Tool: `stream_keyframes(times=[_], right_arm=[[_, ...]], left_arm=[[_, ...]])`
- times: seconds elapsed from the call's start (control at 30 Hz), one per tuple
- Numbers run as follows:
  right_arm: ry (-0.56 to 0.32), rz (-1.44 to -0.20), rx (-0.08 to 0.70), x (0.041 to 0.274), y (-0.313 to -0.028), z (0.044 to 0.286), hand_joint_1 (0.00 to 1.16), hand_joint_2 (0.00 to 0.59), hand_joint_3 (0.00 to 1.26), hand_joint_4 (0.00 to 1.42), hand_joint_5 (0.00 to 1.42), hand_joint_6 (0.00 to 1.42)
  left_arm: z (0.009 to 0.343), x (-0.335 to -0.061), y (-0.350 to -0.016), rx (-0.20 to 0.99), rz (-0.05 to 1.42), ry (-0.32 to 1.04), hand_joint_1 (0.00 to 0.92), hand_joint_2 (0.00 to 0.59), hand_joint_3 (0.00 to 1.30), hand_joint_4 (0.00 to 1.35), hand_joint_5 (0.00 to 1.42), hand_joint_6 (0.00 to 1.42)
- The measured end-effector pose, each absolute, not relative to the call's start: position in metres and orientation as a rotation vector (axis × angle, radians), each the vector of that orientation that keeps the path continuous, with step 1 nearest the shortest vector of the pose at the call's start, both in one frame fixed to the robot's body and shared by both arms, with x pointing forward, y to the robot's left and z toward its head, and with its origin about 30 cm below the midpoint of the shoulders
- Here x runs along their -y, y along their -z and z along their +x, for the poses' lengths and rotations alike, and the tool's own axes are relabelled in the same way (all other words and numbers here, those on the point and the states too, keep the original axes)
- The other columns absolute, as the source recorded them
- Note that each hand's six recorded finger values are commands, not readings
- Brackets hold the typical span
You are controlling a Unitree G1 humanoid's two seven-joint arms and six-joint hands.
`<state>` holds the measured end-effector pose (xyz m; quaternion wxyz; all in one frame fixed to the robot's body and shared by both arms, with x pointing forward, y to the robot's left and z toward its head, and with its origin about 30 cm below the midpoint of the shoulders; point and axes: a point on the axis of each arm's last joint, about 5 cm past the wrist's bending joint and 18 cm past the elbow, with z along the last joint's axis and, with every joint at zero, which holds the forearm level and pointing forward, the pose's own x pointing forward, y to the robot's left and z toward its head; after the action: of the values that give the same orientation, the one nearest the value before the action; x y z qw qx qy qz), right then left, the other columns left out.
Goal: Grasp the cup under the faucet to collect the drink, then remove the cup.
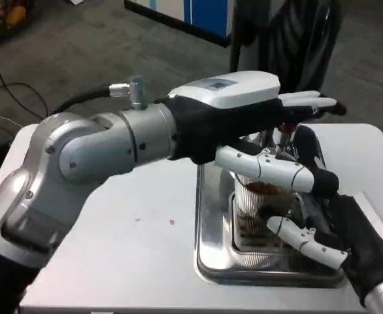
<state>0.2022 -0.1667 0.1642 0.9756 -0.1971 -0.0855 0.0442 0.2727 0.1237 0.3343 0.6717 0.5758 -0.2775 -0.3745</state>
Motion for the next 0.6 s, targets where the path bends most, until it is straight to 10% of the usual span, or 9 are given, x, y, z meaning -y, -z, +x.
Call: stream_keyframes(times=[0.6], right_arm=[[-0.116,-0.386,0.149,0.1588,-0.1632,0.2098,0.6,0.224,0.0,0.0,0.07,0.0]], left_arm=[[0.2701,-0.1311,-0.3334,0.624,1.324,0.833,0.047,0.094,0.02,0.0,0.07,0.16]])
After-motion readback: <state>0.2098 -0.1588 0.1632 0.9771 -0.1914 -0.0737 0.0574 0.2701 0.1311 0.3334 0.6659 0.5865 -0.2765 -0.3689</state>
